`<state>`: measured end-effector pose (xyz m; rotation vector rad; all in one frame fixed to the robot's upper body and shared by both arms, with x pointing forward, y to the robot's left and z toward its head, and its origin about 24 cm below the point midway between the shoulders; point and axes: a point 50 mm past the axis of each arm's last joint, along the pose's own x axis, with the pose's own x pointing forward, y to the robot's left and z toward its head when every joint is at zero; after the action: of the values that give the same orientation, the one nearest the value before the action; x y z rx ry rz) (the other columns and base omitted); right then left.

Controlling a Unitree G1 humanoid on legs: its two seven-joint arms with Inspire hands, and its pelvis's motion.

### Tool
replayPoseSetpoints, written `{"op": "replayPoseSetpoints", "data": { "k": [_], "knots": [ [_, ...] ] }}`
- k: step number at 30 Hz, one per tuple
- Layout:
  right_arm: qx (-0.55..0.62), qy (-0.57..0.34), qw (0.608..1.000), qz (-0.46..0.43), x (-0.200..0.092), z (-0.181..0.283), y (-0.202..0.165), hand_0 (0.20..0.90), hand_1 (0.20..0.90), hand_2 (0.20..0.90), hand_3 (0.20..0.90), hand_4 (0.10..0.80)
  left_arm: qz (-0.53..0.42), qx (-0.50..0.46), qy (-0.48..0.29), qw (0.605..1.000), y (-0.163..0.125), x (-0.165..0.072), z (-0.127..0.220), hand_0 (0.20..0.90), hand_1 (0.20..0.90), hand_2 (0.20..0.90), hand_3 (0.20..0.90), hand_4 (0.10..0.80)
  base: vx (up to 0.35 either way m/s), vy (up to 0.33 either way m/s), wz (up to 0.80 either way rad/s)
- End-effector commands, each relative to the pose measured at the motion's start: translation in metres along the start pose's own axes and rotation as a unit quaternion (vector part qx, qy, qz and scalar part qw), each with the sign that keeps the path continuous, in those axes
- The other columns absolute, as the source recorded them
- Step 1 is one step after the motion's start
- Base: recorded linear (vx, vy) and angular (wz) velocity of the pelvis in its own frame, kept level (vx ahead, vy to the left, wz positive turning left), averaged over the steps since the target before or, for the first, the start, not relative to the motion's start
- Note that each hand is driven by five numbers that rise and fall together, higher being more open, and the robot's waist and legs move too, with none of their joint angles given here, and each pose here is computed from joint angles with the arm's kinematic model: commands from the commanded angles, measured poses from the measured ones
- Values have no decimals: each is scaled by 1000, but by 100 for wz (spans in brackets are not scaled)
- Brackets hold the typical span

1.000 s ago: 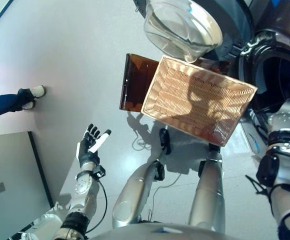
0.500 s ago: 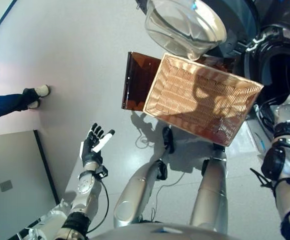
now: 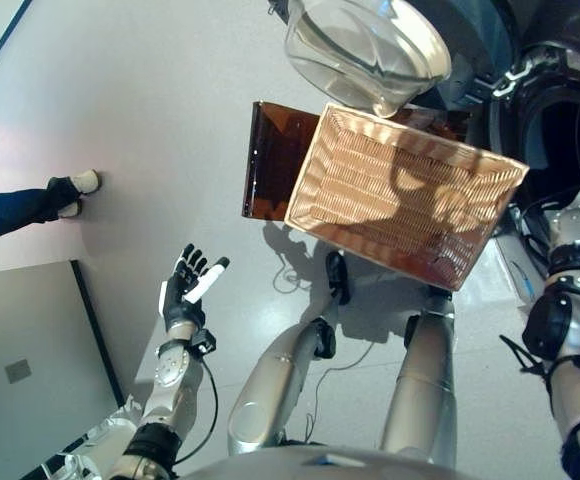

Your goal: Pick up the clothes and place them into the washing machine

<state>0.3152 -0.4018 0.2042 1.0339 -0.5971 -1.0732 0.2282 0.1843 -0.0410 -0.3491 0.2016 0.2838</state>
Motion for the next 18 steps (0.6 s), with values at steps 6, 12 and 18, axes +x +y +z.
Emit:
{"op": "replayPoseSetpoints", "data": {
  "k": [6, 12, 18],
  "knots": [
    [-9, -99, 994, 50, 3, 40, 23, 900, 900, 900, 900, 800, 58, 11, -51, 997, 37, -3, 21, 900, 900, 900, 900, 800, 0, 0, 0],
    [-431, -219, 875, -19, 6, 40, 24, 900, 900, 900, 900, 800, 65, 50, -77, 994, 41, 0, 34, 900, 900, 900, 900, 800, -20, -7, 2],
    [-490, -279, 825, -33, -4, 35, 33, 900, 900, 900, 900, 800, 77, 44, -99, 991, 40, 1, 42, 900, 900, 900, 900, 800, -5, 4, -1]
  ]
}}
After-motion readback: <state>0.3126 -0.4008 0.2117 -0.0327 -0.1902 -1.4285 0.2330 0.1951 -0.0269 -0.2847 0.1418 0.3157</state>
